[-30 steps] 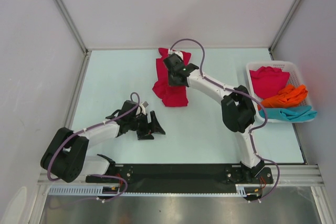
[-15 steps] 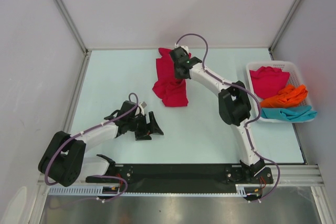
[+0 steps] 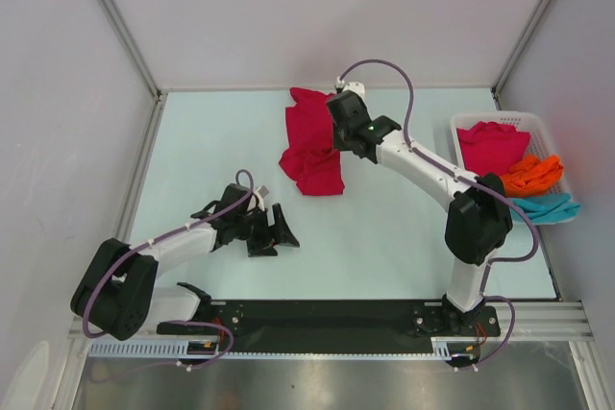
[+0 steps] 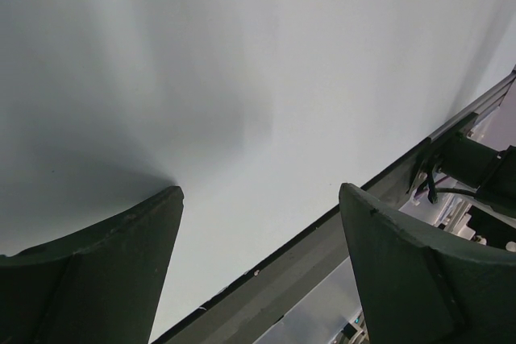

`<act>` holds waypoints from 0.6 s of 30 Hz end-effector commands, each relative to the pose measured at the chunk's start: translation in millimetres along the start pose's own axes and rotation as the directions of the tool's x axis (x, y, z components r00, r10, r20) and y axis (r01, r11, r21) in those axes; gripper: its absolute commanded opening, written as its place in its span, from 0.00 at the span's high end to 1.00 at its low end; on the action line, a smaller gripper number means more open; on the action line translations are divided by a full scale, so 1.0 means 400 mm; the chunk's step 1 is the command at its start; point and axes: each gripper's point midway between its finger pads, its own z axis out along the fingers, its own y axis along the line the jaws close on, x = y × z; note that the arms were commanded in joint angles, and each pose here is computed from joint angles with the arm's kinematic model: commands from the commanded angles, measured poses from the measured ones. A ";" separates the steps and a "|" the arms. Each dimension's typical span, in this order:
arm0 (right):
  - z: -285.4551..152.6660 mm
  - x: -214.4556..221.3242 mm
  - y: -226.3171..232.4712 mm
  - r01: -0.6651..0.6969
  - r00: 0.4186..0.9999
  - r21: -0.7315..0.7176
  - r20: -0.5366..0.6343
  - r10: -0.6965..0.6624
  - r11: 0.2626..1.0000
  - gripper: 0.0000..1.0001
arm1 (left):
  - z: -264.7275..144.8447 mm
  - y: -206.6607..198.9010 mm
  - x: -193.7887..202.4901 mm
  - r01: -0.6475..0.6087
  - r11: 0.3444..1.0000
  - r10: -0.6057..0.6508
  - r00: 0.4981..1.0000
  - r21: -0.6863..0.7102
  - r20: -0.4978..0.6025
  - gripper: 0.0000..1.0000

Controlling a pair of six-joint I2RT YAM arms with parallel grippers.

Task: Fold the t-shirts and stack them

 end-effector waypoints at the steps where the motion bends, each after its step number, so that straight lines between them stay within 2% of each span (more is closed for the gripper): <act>1: 0.051 0.119 -0.002 -0.008 0.996 0.012 -0.088 0.009 1.000 0.80 | 0.010 0.063 0.007 -0.014 0.995 0.014 1.000 -0.102 -0.007 0.13; 8: 0.118 0.226 0.032 0.016 0.986 -0.001 -0.163 -0.016 1.000 0.80 | 0.011 0.062 0.008 -0.013 0.995 0.013 1.000 -0.099 -0.007 0.13; 18: 0.180 0.212 0.078 0.029 0.985 -0.018 -0.168 -0.032 0.999 0.81 | 0.015 0.072 0.009 -0.016 0.993 0.014 1.000 -0.113 -0.012 0.13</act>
